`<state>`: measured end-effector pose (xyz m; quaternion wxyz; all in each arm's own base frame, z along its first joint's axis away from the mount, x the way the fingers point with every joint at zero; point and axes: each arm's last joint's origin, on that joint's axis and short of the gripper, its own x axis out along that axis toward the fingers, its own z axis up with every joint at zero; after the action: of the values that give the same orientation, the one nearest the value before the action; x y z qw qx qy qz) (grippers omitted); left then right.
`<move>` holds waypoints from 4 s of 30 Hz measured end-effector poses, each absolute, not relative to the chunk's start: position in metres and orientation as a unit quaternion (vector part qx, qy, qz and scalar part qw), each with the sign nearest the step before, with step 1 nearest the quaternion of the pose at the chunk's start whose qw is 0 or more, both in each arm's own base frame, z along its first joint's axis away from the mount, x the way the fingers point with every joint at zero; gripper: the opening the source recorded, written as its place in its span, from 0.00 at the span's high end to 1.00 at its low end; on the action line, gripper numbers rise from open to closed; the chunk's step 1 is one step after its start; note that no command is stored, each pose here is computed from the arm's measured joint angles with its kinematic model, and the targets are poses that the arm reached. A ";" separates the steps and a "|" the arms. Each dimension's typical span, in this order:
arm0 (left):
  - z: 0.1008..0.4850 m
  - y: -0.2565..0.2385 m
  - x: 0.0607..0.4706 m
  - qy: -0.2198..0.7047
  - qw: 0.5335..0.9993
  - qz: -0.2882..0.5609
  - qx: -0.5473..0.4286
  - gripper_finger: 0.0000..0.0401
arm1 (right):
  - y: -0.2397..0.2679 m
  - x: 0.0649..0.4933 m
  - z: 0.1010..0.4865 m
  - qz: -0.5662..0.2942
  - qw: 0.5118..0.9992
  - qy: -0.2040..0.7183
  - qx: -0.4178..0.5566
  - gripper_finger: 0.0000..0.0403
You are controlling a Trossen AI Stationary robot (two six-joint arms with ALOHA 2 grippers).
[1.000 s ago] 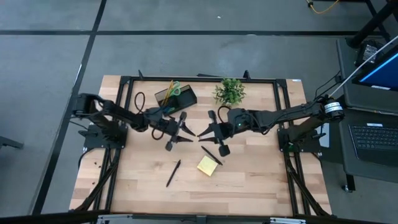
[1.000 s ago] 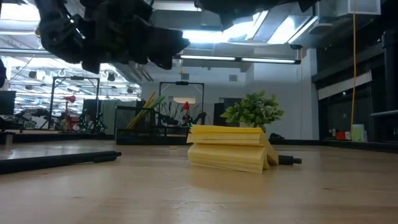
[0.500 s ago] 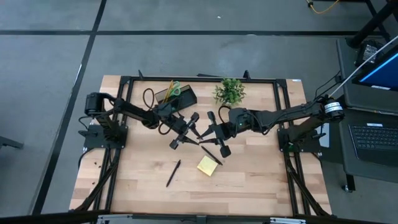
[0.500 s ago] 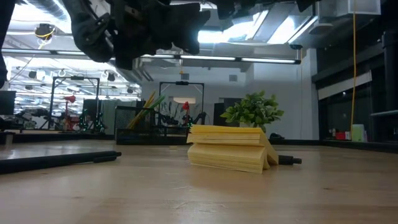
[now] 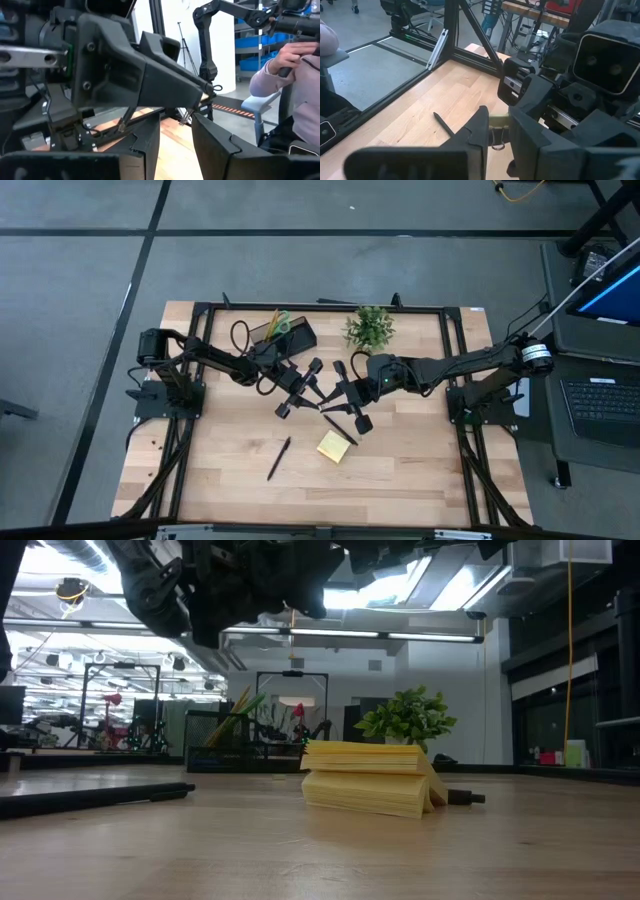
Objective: Pick and place office supplies into organizer
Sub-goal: Put the right binder clip into the desk organizer
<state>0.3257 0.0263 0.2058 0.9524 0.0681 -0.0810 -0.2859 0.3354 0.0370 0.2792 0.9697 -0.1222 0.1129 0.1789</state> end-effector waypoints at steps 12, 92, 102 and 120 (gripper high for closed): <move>0.207 0.024 0.327 -0.079 0.951 -0.293 0.064 0.74 | 0.037 0.335 0.279 0.179 0.970 0.113 -0.124 0.84; 0.191 0.090 0.245 0.366 0.860 0.349 -0.072 0.99 | 0.010 0.292 0.249 -0.036 0.955 0.291 -0.053 0.99; 0.165 0.101 0.236 0.429 0.798 0.403 -0.130 0.99 | 0.010 0.287 0.234 -0.035 0.951 0.302 -0.056 0.98; 0.154 0.114 0.242 0.432 0.798 0.381 -0.178 0.91 | 0.010 0.287 0.235 -0.034 0.952 0.299 -0.055 0.98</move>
<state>0.2415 0.1138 0.1537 0.7977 -0.1783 0.4321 0.3810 0.2874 0.0103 0.2351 0.9520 -0.0551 0.2990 -0.0343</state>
